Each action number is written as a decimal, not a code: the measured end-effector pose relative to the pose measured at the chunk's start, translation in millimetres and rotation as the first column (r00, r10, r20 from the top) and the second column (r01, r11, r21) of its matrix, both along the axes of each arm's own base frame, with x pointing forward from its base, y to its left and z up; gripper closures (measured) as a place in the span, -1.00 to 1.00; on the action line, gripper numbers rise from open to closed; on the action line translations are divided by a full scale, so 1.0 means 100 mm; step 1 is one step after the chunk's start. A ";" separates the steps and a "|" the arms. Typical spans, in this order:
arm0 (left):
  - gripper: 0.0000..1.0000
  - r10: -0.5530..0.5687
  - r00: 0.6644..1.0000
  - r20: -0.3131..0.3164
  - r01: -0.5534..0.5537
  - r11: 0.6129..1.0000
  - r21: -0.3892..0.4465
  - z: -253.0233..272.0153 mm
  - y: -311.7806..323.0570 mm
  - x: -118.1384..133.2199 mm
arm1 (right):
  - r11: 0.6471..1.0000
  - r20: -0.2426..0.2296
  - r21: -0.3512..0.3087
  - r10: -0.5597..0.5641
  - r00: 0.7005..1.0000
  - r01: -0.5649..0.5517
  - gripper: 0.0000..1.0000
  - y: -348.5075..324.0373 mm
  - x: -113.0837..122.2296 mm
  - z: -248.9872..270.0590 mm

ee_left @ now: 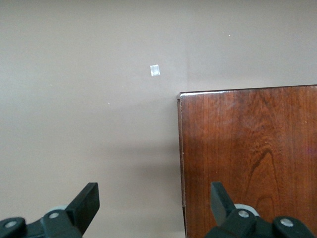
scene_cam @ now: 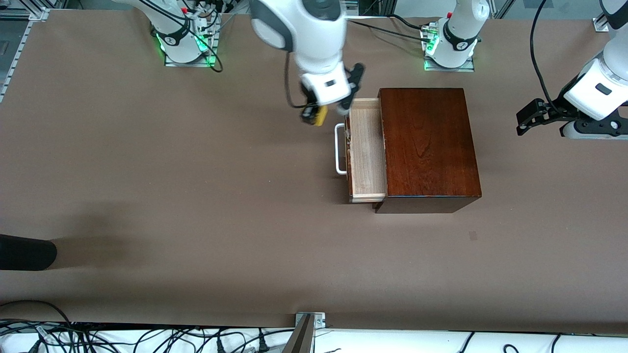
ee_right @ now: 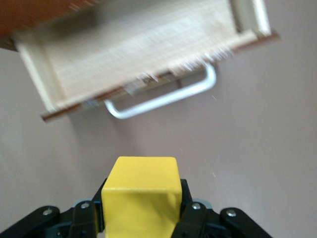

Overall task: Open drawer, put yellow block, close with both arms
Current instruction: 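Carry the yellow cube with the right gripper over the open drawer, then lower the cube into the drawer and open the right gripper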

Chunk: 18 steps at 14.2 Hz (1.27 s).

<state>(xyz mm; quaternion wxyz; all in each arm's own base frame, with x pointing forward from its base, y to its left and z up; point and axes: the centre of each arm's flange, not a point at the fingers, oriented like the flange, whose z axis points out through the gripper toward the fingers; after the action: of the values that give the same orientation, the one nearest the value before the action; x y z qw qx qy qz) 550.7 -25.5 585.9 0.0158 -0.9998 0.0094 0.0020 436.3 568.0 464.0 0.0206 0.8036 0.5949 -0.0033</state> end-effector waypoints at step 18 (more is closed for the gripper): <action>-1.00 -0.002 1.000 0.003 0.002 1.000 -0.006 0.02 -0.02 0.00 | 0.908 0.085 0.003 0.417 0.905 -0.419 -0.11 1.04 -0.52 -1.10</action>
<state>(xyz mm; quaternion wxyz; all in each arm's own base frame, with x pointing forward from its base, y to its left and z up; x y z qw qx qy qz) 550.2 -27.5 587.5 0.0127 -0.9999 0.0102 0.0005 384.4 671.5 354.1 0.0367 0.6572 0.7517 0.0405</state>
